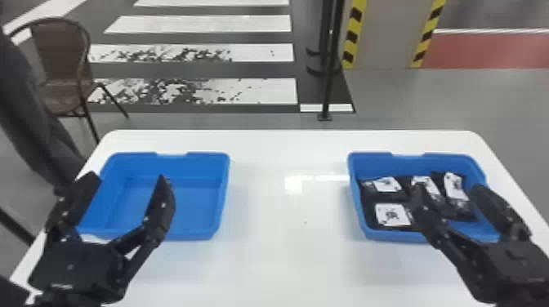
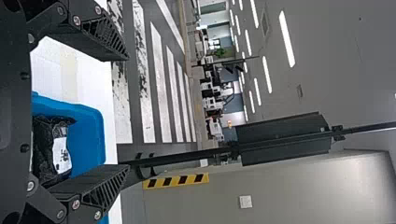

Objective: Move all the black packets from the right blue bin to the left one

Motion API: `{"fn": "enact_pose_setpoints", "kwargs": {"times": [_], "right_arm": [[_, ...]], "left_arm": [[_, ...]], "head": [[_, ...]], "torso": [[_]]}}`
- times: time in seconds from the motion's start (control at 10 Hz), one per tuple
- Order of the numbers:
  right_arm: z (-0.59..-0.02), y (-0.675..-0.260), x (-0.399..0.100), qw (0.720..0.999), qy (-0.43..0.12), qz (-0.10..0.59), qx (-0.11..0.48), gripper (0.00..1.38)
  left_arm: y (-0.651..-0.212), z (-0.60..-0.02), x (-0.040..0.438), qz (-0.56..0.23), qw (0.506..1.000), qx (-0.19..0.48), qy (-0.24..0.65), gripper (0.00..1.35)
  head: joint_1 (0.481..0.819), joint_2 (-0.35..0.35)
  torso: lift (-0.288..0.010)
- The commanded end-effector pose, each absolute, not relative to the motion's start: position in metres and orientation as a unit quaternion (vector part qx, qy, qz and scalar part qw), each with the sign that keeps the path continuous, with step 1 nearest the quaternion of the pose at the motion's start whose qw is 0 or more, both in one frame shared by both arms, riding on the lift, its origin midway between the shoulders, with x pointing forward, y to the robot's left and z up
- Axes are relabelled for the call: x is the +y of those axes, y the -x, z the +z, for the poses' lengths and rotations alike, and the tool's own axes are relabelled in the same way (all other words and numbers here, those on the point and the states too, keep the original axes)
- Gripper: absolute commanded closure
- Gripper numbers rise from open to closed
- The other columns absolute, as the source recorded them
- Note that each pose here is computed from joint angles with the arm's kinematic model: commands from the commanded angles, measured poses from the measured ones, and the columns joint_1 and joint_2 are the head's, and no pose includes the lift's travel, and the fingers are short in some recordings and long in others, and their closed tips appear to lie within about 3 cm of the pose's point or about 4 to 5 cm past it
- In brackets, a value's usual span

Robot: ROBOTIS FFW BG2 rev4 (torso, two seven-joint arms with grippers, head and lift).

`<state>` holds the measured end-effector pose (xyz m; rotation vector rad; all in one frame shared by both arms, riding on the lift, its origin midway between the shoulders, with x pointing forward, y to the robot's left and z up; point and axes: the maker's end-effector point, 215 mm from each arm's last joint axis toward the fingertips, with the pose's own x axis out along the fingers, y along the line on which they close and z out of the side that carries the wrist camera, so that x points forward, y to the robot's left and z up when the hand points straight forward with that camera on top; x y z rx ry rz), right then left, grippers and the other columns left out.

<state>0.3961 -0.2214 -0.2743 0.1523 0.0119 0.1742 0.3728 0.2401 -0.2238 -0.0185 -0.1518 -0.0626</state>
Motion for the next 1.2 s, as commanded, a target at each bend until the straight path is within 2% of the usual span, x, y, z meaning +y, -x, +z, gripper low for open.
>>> {"fn": "enact_pose_setpoints", "kwargs": {"times": [0.0,0.7,0.9,1.1], "right_arm": [[-0.274,-0.396,-0.221,0.993,-0.076,0.087,0.006,0.21],[-0.259,-0.397,-0.221,0.994,-0.063,0.089,-0.01,0.21],[-0.261,-0.408,-0.225,0.994,-0.058,0.088,0.002,0.21],[-0.263,-0.441,-0.248,0.994,0.004,0.107,0.037,0.21]], "left_arm": [[-0.373,-0.224,0.24,-0.031,0.997,-0.076,0.009,0.17],[-0.372,-0.222,0.242,-0.029,0.996,-0.078,0.006,0.17],[-0.371,-0.223,0.242,-0.029,0.996,-0.078,0.007,0.17],[-0.372,-0.221,0.24,-0.031,0.996,-0.081,0.009,0.17]], "head": [[0.695,0.028],[0.695,0.03],[0.695,0.031],[0.695,0.029]], "torso": [[-0.14],[-0.14],[-0.14],[-0.14]]}}
